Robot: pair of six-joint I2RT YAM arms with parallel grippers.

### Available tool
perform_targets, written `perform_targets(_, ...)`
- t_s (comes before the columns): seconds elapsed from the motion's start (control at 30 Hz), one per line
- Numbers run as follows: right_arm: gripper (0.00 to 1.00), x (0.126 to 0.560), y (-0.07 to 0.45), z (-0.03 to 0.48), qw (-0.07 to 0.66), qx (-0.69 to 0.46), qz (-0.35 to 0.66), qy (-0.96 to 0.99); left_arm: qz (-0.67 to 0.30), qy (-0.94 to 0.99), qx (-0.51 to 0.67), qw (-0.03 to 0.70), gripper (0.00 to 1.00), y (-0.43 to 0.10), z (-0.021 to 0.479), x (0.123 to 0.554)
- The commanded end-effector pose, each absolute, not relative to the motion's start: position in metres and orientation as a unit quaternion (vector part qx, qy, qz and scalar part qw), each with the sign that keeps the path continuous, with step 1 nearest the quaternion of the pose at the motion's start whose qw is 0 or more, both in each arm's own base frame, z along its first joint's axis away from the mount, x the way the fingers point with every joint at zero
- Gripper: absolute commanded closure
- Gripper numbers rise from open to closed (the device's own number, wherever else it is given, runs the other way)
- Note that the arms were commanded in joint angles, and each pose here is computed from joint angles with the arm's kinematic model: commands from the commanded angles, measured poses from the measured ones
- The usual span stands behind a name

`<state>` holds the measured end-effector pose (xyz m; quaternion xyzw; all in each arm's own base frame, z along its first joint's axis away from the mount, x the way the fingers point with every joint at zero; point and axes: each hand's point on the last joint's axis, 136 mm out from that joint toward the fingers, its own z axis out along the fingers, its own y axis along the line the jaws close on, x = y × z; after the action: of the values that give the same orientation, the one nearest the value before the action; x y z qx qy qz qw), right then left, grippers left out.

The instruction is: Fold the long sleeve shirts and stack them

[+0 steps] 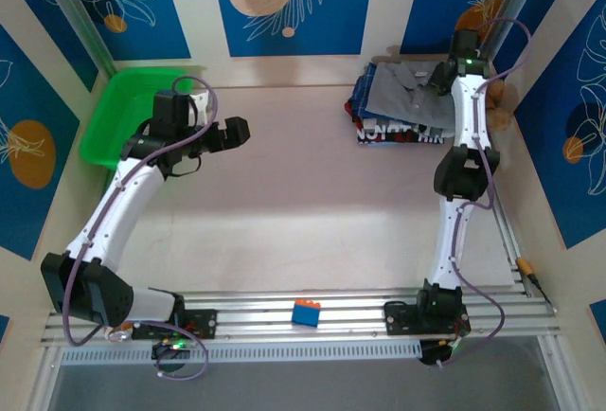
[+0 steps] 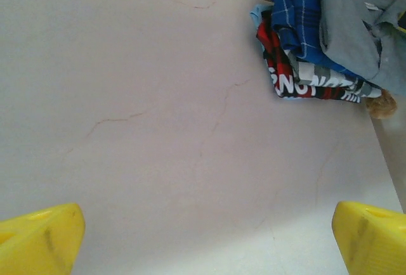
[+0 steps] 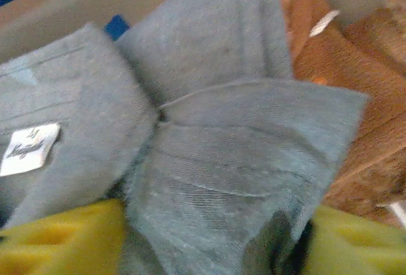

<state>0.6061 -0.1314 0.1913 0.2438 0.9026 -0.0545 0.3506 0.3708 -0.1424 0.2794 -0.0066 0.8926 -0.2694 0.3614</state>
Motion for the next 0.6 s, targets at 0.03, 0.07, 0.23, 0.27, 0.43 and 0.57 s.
perform_targets(0.03,0.16,0.610,-0.122,0.219,0.380,0.236,-0.033,0.894,-0.243,0.897,-0.014,0.369,0.00,-0.127,0.283,0.368)
perform_targets(0.07,0.16,0.606,-0.120,0.223,0.378,0.234,-0.032,0.895,-0.241,0.897,-0.016,0.370,0.00,-0.125,0.283,0.368)
perform_targets(0.23,0.13,0.584,-0.117,0.255,0.382,0.231,-0.027,0.894,-0.231,0.899,-0.024,0.372,0.00,-0.118,0.278,0.368)
perform_targets(0.27,0.13,0.580,-0.115,0.261,0.384,0.229,-0.020,0.894,-0.229,0.899,-0.026,0.372,0.00,-0.116,0.276,0.368)
perform_targets(0.43,0.00,0.560,-0.103,0.302,0.408,0.216,0.006,0.887,-0.225,0.900,-0.043,0.372,0.00,-0.102,0.260,0.364)
perform_targets(0.57,0.01,0.541,-0.082,0.315,0.397,0.209,0.052,0.892,-0.207,0.904,-0.063,0.370,0.00,-0.085,0.242,0.360)
